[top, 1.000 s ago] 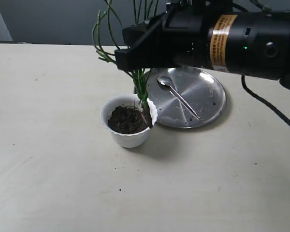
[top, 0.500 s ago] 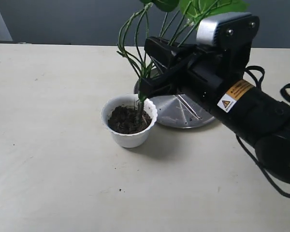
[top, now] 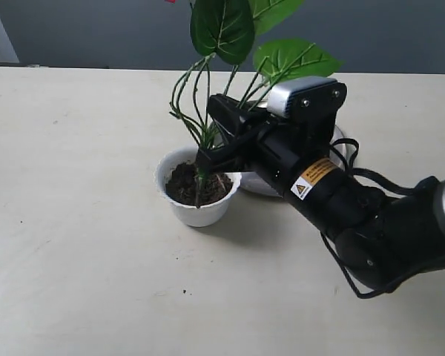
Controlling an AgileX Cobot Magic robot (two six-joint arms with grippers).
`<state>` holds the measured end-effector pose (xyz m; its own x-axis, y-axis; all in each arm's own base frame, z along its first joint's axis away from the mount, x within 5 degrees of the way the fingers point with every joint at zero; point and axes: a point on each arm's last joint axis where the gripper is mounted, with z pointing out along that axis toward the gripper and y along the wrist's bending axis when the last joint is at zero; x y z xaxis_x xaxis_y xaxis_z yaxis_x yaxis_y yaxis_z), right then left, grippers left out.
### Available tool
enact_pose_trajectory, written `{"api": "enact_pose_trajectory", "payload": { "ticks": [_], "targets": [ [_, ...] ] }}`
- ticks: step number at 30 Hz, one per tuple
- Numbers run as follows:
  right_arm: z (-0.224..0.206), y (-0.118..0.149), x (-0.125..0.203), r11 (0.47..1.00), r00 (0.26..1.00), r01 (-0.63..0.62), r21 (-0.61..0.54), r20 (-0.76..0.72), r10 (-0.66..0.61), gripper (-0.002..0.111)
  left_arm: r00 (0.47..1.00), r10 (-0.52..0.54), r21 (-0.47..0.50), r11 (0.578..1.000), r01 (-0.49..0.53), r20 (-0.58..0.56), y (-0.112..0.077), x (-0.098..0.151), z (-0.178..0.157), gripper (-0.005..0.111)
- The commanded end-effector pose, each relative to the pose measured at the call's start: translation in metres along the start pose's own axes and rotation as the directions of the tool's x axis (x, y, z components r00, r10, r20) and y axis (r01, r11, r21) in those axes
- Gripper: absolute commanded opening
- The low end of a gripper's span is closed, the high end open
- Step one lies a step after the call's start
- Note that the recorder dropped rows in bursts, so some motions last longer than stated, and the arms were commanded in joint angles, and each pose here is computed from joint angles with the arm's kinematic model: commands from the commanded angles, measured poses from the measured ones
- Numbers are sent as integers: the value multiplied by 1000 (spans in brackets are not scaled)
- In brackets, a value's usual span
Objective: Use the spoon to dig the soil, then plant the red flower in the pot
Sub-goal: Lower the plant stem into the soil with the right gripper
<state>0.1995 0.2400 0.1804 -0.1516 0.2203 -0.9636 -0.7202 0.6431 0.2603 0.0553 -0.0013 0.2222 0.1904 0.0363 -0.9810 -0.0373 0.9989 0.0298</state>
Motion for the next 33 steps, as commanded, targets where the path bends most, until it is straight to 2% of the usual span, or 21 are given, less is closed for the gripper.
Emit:
{"api": "enact_pose_trajectory", "payload": {
  "ticks": [1,4,10,26,29,30,33],
  "targets": [
    [4,-1,4,999,999,53,-11,11,-53,-1,1000,-11,10,1000,11,11,-1,-2,0,0],
    [10,1,13,990,992,128,-51,-9,-129,-1,1000,-11,10,1000,11,11,-1,-2,0,0],
    [19,3,12,987,989,148,-58,11,-147,-1,1000,-11,10,1000,11,11,-1,-2,0,0],
    [25,-10,-2,989,992,99,113,70,-108,-1,1000,-11,10,1000,11,11,-1,-2,0,0],
    [34,-6,-1,990,989,118,73,82,-124,-1,1000,-11,10,1000,11,11,-1,-2,0,0],
    [41,-3,1,986,984,162,43,65,-164,-1,1000,-11,10,1000,11,11,-1,-2,0,0],
    [51,-6,16,978,979,205,45,-24,-204,-1,1000,-11,10,1000,11,11,-1,-2,0,0]
  ]
}}
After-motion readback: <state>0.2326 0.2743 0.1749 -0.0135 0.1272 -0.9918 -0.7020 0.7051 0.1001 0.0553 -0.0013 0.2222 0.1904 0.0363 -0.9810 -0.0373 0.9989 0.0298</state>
